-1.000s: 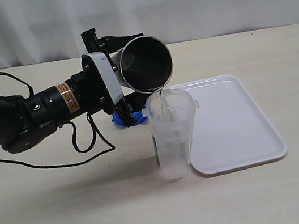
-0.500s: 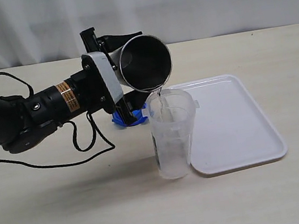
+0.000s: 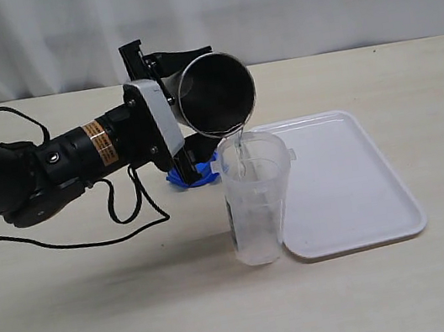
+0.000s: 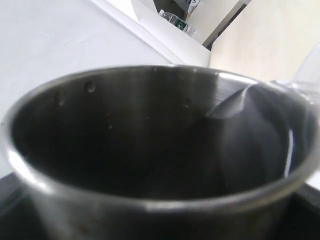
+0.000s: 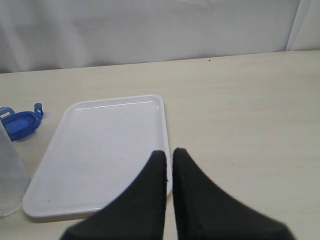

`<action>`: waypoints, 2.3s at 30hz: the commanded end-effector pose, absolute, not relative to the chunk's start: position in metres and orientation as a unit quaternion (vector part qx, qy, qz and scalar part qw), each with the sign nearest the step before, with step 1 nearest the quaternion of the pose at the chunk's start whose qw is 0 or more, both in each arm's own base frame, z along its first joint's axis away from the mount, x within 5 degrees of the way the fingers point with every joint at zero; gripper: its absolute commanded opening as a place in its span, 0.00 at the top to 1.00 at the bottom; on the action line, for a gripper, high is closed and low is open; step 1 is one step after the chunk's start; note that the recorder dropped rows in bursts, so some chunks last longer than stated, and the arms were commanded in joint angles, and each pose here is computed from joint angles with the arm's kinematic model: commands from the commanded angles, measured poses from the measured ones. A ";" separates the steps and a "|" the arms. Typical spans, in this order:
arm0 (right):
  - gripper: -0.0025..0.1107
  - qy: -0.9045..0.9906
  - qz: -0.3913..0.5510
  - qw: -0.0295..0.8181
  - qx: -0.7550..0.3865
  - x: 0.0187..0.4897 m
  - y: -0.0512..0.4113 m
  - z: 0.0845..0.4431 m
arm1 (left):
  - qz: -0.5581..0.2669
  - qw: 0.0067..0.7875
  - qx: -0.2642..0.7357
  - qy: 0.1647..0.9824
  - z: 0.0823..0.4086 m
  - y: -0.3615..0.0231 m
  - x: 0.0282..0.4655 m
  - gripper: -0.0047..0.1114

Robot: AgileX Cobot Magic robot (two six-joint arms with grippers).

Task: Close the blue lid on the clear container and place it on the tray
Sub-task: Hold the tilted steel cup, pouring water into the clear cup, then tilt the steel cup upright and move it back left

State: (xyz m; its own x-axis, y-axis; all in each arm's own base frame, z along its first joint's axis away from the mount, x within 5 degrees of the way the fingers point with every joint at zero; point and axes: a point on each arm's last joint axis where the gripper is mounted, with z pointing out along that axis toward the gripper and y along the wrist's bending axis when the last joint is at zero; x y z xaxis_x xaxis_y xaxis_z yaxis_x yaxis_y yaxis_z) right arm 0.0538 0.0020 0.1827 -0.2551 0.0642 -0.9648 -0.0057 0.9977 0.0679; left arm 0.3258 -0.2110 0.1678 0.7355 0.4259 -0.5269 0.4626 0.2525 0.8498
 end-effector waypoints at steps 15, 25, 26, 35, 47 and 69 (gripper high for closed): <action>0.94 0.790 0.029 0.612 0.020 0.054 0.002 0.183 | 0.021 0.738 0.596 0.317 0.185 -0.212 0.327 0.96; 0.94 0.790 0.029 0.612 0.020 0.054 0.002 0.183 | 0.022 0.738 0.596 0.317 0.185 -0.212 0.327 0.96; 0.94 0.790 0.029 0.612 0.020 0.054 0.002 0.183 | 0.022 0.738 0.596 0.317 0.185 -0.212 0.327 0.96; 0.94 0.790 0.029 0.612 0.020 0.054 0.002 0.183 | 0.022 0.734 0.599 0.319 0.184 -0.212 0.326 0.96; 0.94 0.790 0.029 0.612 0.020 0.054 0.002 0.183 | 0.013 0.732 0.597 0.329 0.184 -0.212 0.327 0.96; 0.94 0.790 0.029 0.612 0.020 0.054 0.002 0.183 | -0.123 0.715 0.491 0.482 0.182 -0.208 0.333 0.96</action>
